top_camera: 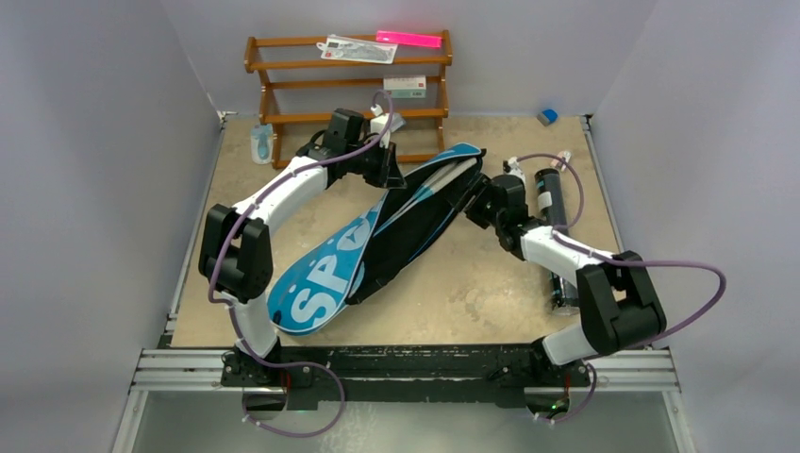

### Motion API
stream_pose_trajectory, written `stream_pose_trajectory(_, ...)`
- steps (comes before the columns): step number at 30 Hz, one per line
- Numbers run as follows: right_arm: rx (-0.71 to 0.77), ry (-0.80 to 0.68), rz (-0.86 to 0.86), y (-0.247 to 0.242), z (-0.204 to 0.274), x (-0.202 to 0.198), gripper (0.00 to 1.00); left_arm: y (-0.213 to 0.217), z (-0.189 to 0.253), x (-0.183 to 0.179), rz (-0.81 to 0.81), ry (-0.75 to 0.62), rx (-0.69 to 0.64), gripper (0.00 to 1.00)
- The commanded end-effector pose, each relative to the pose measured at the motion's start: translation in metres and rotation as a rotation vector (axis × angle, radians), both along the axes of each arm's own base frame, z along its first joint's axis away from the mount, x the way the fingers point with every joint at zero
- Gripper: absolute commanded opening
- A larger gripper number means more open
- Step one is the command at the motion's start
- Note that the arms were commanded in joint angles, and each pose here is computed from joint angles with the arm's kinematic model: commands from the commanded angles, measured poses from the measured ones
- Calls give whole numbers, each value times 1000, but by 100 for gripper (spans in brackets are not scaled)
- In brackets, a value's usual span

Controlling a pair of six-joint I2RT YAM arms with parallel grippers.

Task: Pack up the badminton gear
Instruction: Place the racket in the racket bag.

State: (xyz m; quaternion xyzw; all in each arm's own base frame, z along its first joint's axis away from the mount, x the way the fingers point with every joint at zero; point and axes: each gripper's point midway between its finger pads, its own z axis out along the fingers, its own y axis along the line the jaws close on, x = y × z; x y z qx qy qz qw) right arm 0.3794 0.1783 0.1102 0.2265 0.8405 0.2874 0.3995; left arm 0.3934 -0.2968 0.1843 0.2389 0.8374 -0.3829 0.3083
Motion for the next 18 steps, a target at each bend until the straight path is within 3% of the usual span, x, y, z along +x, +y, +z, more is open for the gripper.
stream_pose_trajectory(1, 23, -10, 125, -2, -14, -8, 58, -6, 31, 11, -27, -96, -47, 0)
stream_pose_trajectory(10, 21, 64, 126, -11, -55, -3, 44, -7, 42, 6, -48, -114, -65, 0)
stream_pose_trajectory(18, -50, 43, 111, -27, -66, 7, 49, -14, 59, -14, -159, -111, -117, 0)
